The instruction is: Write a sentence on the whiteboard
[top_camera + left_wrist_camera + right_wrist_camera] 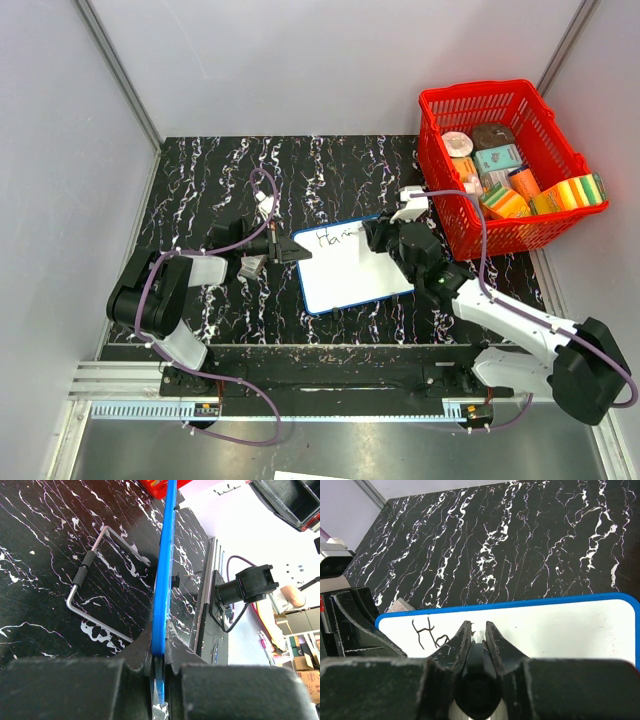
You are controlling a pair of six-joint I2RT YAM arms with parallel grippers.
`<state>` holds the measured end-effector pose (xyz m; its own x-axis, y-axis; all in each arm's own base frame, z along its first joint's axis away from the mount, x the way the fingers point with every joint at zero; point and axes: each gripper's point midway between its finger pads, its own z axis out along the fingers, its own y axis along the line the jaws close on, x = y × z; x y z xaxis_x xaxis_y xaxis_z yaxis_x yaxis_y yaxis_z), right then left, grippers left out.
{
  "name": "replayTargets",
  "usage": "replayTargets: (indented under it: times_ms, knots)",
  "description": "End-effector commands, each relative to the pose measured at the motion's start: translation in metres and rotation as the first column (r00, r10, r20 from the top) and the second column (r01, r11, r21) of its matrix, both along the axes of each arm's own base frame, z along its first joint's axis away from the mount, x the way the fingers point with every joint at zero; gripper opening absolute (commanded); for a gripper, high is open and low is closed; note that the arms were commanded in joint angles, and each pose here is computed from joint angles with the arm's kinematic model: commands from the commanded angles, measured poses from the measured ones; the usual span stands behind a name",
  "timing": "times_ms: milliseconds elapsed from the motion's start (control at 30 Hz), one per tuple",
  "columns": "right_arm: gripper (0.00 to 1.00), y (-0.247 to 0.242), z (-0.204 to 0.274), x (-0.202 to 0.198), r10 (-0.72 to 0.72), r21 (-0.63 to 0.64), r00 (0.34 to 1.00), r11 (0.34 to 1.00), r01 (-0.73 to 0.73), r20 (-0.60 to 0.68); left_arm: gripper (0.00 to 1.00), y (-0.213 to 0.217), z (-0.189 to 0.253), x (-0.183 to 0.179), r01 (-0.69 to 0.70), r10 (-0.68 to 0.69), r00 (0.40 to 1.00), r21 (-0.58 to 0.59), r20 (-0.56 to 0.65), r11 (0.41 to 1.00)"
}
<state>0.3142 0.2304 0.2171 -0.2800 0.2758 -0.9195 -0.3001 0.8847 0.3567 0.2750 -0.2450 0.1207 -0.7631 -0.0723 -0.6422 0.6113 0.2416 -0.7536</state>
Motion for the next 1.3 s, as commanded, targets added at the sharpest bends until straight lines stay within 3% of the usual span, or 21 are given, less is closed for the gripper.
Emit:
replayTargets:
  times_ms: [0,433,800,1267]
  knots:
    - [0.0,-0.006,0.008,-0.002,-0.006,0.015,1.0,1.0,0.006,0.017,0.0,0.002,-0.01,0.012,-0.046,0.04,0.994,0.059,0.098,0.997]
    - [0.0,0.01,-0.007,-0.008,0.071,0.055,0.997,0.996,-0.07,-0.017,0.0,0.002,-0.01,0.012,-0.046,0.04,0.995,0.06,0.097,0.997]
    - [0.0,-0.001,0.024,-0.015,0.044,0.128,0.998,0.991,-0.051,0.051,0.0,0.002,-0.01,0.013,-0.047,0.041,0.994,0.061,0.097,0.997]
    - [0.0,-0.02,0.028,0.002,-0.057,0.035,0.996,0.998,0.055,0.063,0.0,0.002,-0.009,0.013,-0.049,0.042,0.994,0.06,0.102,0.997]
